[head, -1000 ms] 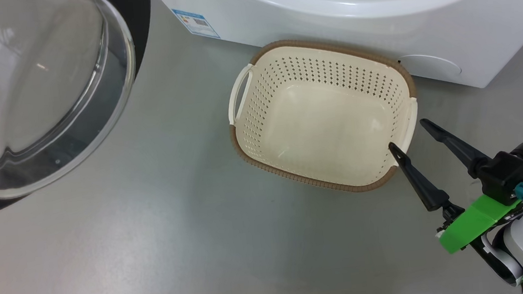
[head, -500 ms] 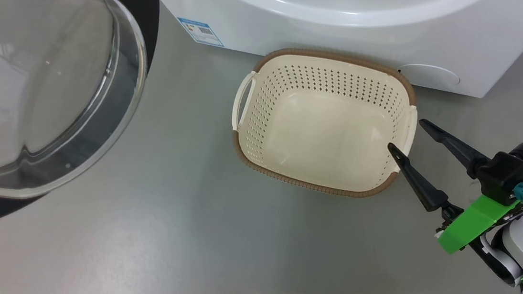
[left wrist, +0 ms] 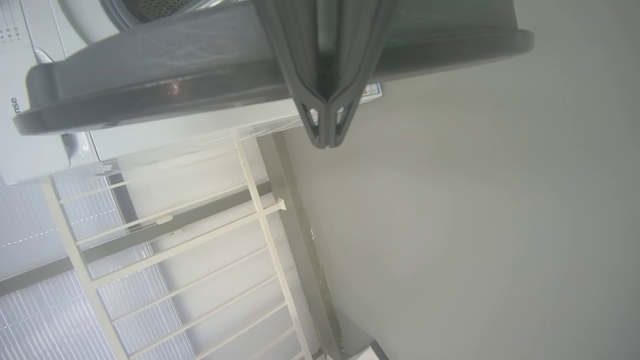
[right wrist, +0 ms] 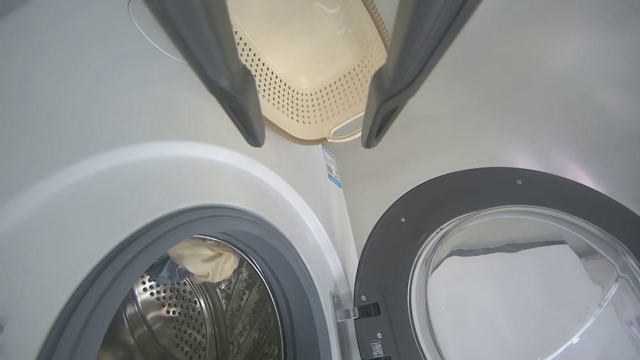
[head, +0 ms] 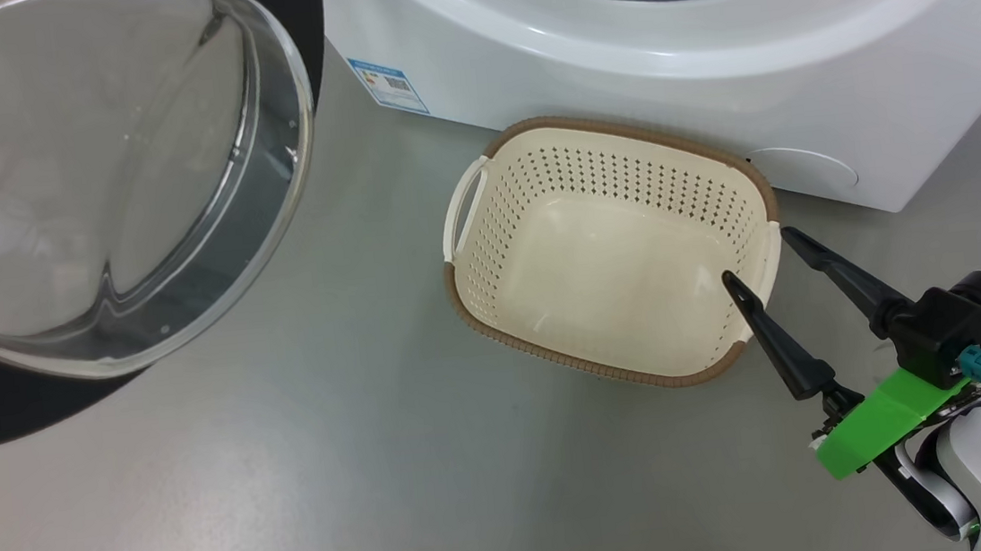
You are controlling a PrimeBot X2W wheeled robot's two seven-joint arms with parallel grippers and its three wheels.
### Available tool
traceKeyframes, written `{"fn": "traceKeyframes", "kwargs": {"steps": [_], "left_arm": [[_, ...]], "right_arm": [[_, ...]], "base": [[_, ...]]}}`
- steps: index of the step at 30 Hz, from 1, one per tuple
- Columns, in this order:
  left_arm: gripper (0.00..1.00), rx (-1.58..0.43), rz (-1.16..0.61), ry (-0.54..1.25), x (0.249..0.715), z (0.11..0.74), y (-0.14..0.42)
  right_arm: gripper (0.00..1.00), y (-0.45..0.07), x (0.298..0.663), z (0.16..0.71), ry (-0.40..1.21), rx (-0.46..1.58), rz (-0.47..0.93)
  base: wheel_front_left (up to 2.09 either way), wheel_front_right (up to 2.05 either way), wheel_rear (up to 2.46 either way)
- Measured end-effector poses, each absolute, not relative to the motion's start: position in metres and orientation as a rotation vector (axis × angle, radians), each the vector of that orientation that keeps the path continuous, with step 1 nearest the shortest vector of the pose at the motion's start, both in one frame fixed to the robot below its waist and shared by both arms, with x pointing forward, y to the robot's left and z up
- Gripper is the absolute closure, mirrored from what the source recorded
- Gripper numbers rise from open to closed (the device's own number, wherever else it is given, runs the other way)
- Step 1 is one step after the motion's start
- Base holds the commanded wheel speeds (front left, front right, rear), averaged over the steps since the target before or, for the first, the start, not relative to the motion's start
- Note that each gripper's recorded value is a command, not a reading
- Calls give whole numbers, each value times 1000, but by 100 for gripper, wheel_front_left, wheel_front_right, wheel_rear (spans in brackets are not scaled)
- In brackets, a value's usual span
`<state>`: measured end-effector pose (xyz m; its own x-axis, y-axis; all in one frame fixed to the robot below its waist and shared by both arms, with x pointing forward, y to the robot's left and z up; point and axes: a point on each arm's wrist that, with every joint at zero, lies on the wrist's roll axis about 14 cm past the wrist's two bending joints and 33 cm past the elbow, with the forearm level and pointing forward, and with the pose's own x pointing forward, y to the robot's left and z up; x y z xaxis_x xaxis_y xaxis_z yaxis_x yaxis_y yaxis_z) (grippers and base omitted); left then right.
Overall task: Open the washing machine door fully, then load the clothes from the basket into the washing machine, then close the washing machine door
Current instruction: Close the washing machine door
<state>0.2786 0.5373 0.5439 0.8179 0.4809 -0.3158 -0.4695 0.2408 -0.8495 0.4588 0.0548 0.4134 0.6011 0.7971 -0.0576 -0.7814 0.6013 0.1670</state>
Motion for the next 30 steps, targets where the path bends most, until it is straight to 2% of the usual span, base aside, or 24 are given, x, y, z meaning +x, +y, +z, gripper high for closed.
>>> {"fn": "traceKeyframes", "kwargs": {"steps": [16, 22, 30], "left_arm": [[100, -1179, 496, 141, 271, 540, 503], [100, -1216, 341, 261, 284, 525, 458], [100, -1191, 252, 305, 281, 529, 438]], "right_arm": [[0, 57, 453, 436, 89, 126, 912], [0, 51, 448, 441, 88, 123, 891], [0, 48, 444, 454, 65, 129, 873]], "base": [[0, 0, 0], [0, 0, 0], [0, 0, 0]]}}
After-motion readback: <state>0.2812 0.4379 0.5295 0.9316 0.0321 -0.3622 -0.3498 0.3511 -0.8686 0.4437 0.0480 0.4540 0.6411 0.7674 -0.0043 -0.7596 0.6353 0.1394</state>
